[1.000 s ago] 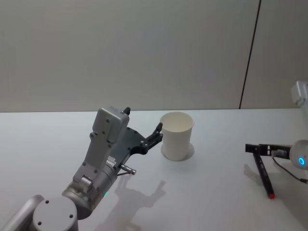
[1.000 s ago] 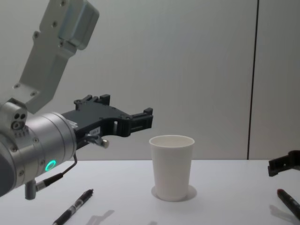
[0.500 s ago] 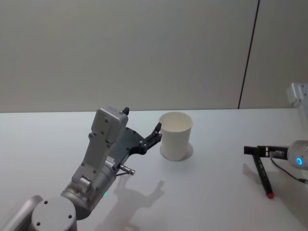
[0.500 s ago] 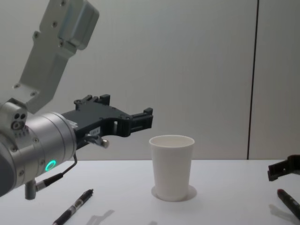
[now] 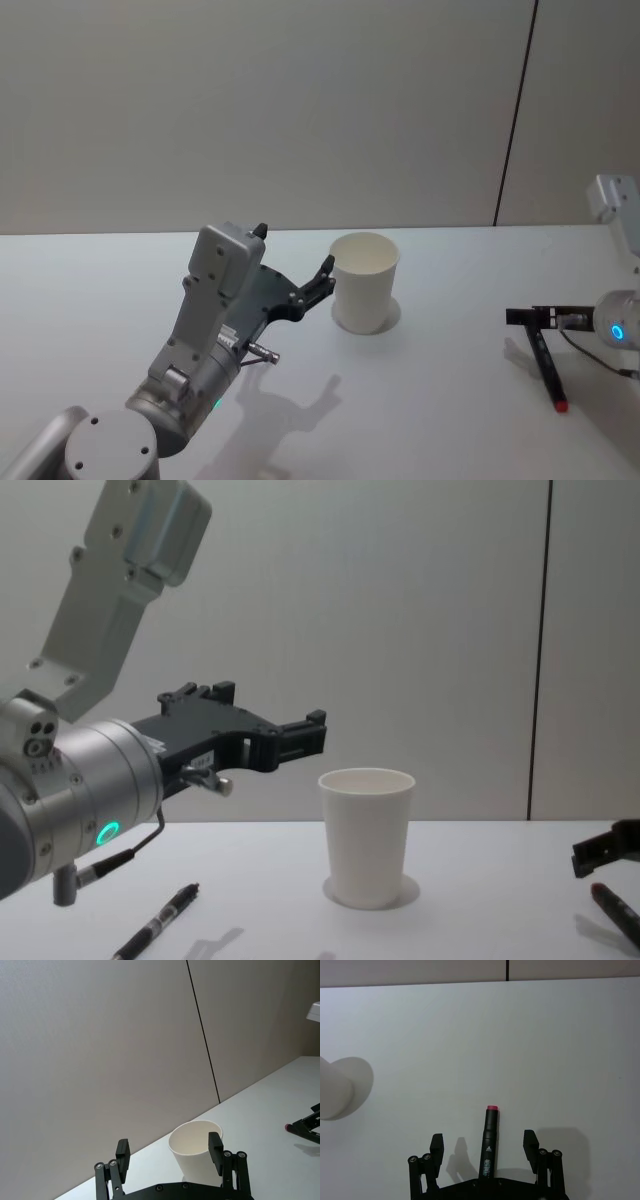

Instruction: Place the pen into the pen holder.

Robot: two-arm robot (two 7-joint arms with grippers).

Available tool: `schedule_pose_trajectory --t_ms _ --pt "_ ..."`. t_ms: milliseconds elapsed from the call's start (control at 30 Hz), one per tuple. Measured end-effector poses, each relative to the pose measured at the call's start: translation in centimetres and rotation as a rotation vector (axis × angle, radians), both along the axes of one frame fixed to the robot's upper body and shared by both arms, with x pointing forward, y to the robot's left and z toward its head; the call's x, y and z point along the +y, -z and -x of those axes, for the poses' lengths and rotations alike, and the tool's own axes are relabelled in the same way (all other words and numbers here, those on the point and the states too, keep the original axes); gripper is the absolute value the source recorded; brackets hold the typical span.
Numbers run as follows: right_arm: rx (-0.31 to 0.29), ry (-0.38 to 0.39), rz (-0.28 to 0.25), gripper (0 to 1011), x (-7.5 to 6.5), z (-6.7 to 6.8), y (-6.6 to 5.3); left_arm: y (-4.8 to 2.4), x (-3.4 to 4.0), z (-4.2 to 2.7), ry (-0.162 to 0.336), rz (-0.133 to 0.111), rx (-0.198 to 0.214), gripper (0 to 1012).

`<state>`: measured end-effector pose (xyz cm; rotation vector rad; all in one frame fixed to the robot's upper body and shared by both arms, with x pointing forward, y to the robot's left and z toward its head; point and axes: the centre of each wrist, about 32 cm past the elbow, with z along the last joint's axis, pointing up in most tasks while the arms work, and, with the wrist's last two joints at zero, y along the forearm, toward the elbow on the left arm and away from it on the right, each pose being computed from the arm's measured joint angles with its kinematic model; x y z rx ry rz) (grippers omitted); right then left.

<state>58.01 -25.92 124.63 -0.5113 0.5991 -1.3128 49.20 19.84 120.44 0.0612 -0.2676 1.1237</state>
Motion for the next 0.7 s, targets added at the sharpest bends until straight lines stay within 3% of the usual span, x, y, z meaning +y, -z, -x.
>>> schedule_pose_trajectory --t_ms 700 --pt "0.055 -0.047 0.05 1002 0.9 -1.7 0.0 0.0 0.0 0.0 0.0 0.0 0.0 1003"
